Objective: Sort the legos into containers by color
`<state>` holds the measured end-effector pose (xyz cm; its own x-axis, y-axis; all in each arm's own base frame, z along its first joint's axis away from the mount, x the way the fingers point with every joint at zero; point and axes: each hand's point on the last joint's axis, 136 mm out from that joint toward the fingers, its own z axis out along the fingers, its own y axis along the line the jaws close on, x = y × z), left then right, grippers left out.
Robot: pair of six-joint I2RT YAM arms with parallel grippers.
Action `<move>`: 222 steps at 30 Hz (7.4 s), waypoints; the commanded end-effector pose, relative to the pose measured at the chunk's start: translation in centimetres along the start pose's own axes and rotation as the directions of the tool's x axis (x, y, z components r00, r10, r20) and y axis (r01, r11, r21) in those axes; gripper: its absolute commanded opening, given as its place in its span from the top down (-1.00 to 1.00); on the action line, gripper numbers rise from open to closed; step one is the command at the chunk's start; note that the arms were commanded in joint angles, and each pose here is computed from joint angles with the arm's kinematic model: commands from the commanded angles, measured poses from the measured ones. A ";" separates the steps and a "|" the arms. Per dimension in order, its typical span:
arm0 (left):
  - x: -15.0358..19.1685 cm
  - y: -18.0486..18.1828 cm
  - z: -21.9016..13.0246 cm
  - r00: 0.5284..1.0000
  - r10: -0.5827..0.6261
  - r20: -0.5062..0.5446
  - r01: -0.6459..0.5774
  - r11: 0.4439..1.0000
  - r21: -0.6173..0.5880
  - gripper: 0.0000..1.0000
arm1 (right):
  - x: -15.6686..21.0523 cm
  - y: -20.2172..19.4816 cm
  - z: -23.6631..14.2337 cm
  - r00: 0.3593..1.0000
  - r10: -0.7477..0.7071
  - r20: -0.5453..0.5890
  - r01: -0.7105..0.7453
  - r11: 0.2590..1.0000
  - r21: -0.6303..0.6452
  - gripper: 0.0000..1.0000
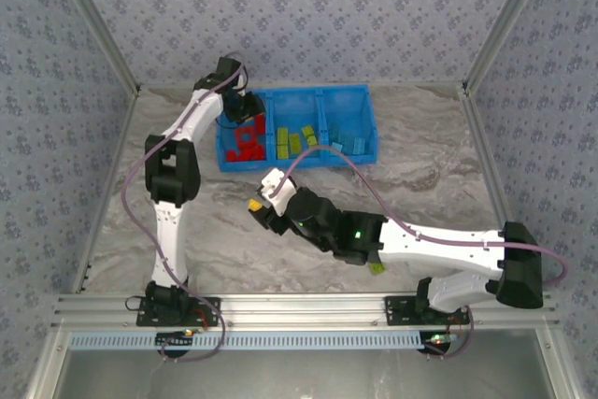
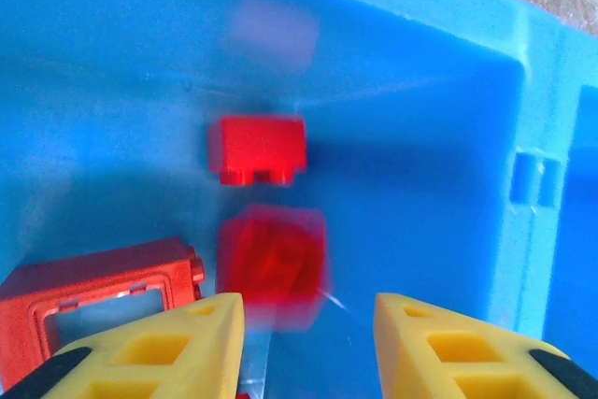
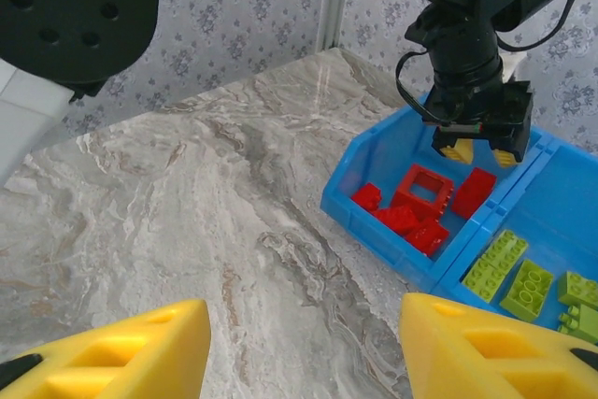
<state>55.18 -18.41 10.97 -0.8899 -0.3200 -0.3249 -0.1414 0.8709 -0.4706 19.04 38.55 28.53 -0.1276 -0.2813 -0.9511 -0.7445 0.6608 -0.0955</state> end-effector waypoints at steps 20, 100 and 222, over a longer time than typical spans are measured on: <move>-1.0 -2.1 -12.5 0.982 0.050 0.181 -0.048 0.999 -0.012 -0.02 | 3.2 -4.5 3.1 0.981 -0.004 -0.193 0.059 0.958 0.282 -0.39; 27.7 -24.5 -24.9 0.533 0.586 0.610 -0.666 0.736 -0.124 -0.24 | 15.6 -33.4 8.8 0.717 0.557 -0.419 -0.309 0.792 0.526 0.43; 47.8 -21.2 -5.7 0.932 -0.049 -0.358 0.028 0.998 -0.062 0.37 | 2.3 -9.5 -28.0 0.874 0.395 -0.283 -0.430 0.900 -0.072 0.05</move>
<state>11.39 -50.42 3.85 -0.9601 -0.2367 0.1489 -0.2743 0.9008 -0.3367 8.04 11.99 33.51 -0.6439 -0.1824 -0.7431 -0.6155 0.7004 0.3614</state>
